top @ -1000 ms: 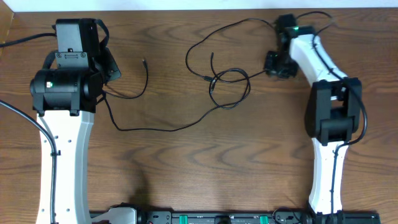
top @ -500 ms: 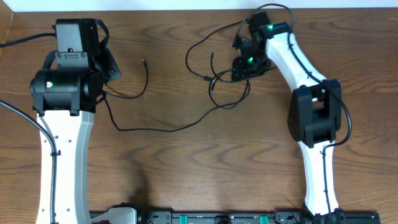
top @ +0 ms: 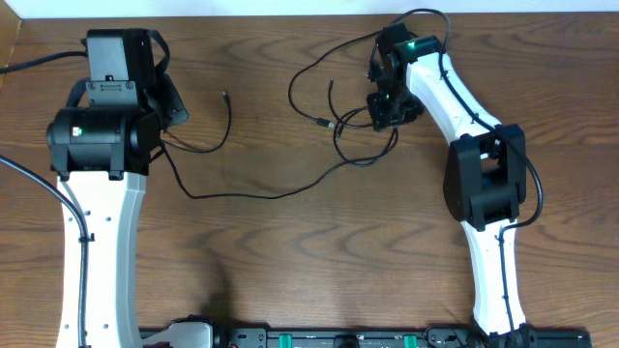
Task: Untangle cables
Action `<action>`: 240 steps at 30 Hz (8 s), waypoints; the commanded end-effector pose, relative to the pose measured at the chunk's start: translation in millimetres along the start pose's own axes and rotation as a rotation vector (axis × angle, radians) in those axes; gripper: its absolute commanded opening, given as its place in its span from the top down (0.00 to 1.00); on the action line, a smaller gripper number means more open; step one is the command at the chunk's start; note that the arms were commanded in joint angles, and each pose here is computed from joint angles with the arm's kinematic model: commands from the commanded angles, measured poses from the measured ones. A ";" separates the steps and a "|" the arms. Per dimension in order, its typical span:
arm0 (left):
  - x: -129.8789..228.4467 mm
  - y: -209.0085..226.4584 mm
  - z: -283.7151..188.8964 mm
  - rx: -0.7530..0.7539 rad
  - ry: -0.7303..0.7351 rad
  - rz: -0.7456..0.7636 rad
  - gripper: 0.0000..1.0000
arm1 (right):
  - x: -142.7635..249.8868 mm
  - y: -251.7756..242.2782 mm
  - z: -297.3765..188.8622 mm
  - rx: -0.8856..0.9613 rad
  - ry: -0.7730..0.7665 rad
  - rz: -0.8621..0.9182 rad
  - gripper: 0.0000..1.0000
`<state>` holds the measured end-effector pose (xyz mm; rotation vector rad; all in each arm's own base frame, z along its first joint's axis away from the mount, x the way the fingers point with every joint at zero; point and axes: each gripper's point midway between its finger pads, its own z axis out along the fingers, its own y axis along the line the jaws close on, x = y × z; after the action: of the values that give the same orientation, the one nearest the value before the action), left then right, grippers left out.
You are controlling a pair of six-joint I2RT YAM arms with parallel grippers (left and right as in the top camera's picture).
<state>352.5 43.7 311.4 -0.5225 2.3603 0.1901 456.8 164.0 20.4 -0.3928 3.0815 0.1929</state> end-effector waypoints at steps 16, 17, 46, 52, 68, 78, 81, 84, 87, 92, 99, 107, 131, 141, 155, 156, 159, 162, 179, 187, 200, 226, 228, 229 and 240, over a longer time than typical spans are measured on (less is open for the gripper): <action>-3.8 0.3 -2.5 0.006 -0.008 0.007 0.93 | 9.3 -21.0 -16.7 0.006 0.029 0.025 0.56; -3.7 0.3 -2.4 0.005 -0.007 0.007 0.92 | 9.3 -21.0 -15.1 0.005 0.030 0.025 0.56; -3.7 0.3 -2.4 0.005 -0.007 0.007 0.92 | 3.5 15.9 -2.6 -0.040 -0.005 0.023 0.99; -3.6 0.3 -2.4 0.006 -0.007 0.007 0.92 | -23.1 84.7 -55.1 -0.220 -0.151 -0.105 0.99; -3.6 0.3 -2.4 0.006 -0.007 0.007 0.92 | -72.9 200.7 -169.7 -0.398 -0.523 -0.279 0.99; -3.7 0.3 -2.4 0.005 -0.007 0.007 0.92 | -55.4 190.4 -258.3 -0.466 -0.597 -0.220 0.99; -3.7 0.3 -2.4 0.005 -0.007 0.007 0.92 | -46.5 196.0 -282.7 -0.664 -0.570 -0.226 0.99; -3.6 0.3 -2.4 0.006 -0.007 0.007 0.92 | -46.9 187.6 -296.3 -0.797 -0.518 -0.119 0.99; -3.9 0.2 -2.4 0.006 -0.008 0.006 0.92 | -59.0 172.4 -299.2 -0.830 -0.512 -0.008 0.99; -4.5 -14.4 -3.1 0.088 -0.003 0.002 0.92 | -59.4 176.2 -295.0 -0.799 -0.553 -0.124 0.99; -2.0 -97.3 -31.1 0.587 0.058 0.007 0.92 | -24.6 216.0 -274.2 -0.730 -0.534 -0.453 0.99; 37.3 -163.7 -17.6 0.859 0.330 -0.008 0.92 | -30.5 160.6 -262.1 -0.644 -0.488 -0.329 0.99; 131.1 -286.2 37.2 1.044 0.605 0.180 0.33 | -21.8 42.8 -211.6 -0.443 -0.312 -0.061 0.99; 103.2 -232.4 74.5 0.922 0.566 0.120 0.29 | -17.3 54.7 -149.8 -0.360 -0.189 -0.085 0.97; 96.1 -187.9 104.6 0.751 0.547 0.109 0.29 | 36.3 60.6 -82.1 -0.082 0.085 0.039 0.36; 95.9 -187.3 105.2 0.747 0.546 0.109 0.29 | 39.2 60.9 -78.7 -0.073 0.097 0.041 0.34; 95.1 -180.8 111.0 0.704 0.536 0.112 0.29 | 47.4 60.7 -67.5 -0.040 0.133 0.090 0.31; 96.5 -175.0 114.8 0.666 0.536 0.116 0.28 | 50.1 51.4 -56.5 0.037 0.138 0.196 0.36; 97.5 -170.6 117.8 0.637 0.531 0.131 0.29 | 30.4 48.5 6.4 0.030 0.036 0.447 0.46; 97.5 -170.5 117.8 0.637 0.532 0.131 0.29 | 27.3 48.9 6.7 0.025 0.024 0.444 0.50; 100.6 -168.9 116.8 0.632 0.547 0.131 0.29 | 20.8 49.8 -51.4 -0.078 -0.045 0.469 0.41; 101.1 -168.6 116.8 0.631 0.549 0.130 0.29 | 40.7 31.1 35.2 0.051 -0.023 0.911 0.38; 101.1 -168.6 116.8 0.631 0.549 0.130 0.29 | 48.7 29.5 38.8 0.067 0.001 0.909 0.41; 101.1 -168.6 116.8 0.631 0.549 0.130 0.29 | 52.7 28.7 40.2 0.075 0.013 0.899 0.42; 102.1 -168.1 116.5 0.629 0.554 0.130 0.29 | 63.6 40.2 40.9 -0.047 0.105 0.437 0.99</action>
<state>426.6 -113.8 151.2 -0.1423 2.8011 -0.7319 395.2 192.1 0.1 0.5713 3.1373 0.1918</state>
